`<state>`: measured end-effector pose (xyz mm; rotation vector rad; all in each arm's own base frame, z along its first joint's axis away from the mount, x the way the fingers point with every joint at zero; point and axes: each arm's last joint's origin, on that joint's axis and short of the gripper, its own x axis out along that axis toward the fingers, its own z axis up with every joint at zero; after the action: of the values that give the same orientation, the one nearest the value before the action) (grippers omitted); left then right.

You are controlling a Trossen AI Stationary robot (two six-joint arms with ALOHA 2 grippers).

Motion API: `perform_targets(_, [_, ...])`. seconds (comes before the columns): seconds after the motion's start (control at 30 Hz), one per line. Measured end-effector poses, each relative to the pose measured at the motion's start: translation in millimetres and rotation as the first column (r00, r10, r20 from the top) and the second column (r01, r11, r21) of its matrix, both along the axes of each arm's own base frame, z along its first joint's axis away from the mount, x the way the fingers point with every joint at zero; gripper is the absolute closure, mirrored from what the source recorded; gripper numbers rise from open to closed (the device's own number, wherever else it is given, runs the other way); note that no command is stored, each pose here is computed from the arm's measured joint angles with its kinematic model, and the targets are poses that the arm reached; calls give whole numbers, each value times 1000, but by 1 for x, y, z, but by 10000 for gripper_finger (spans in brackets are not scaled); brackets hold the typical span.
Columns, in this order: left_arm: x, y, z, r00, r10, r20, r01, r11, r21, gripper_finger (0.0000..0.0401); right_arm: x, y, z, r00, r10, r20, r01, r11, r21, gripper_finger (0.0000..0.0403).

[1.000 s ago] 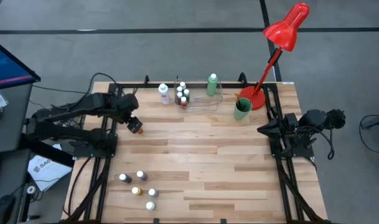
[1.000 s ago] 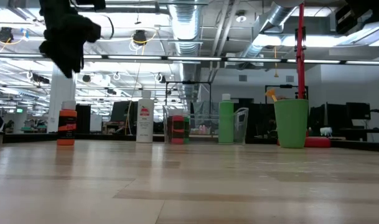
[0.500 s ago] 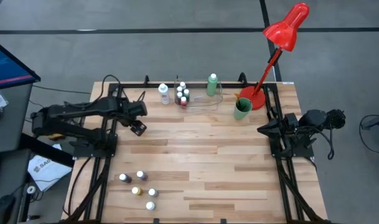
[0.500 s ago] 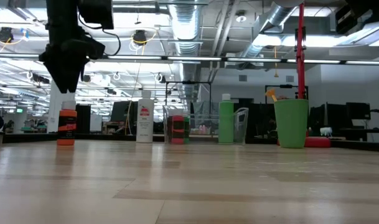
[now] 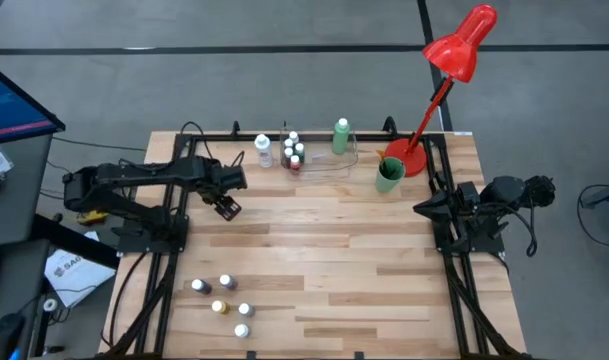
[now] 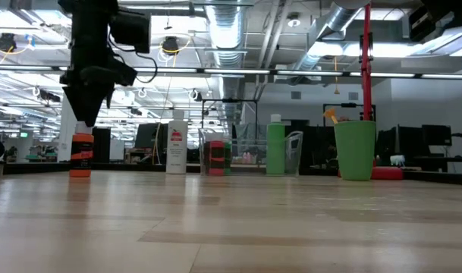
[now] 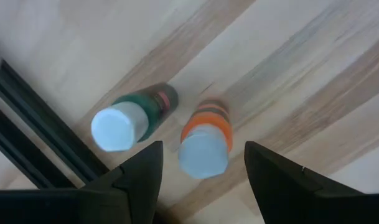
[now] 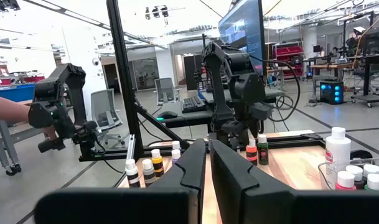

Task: Pick & Place Paint Supplies
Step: Put the small orange paint bottle into the transparent bin

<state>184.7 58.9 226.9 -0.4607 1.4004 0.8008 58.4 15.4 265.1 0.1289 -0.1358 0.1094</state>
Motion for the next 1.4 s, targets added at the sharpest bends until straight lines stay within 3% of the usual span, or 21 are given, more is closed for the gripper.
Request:
perform_targets(0.37, [7,7,-11,997,-53,-51,51,998,-38,192,0,0,0,1000,0,0,0,1000,0,381])
perform_targets(0.97, [-2,5,-25,997,-37,-67,29,992,-125,284,0,0,0,1000,0,0,0,1000,0,381])
perform_targets(1.2, [-4,4,-14,1000,-20,-18,18,994,-109,303,0,0,0,1000,0,0,0,1000,1,381])
perform_targets(1.4, [1,4,0,996,56,64,-45,988,-150,306,0,0,0,1000,0,0,0,1000,0,381])
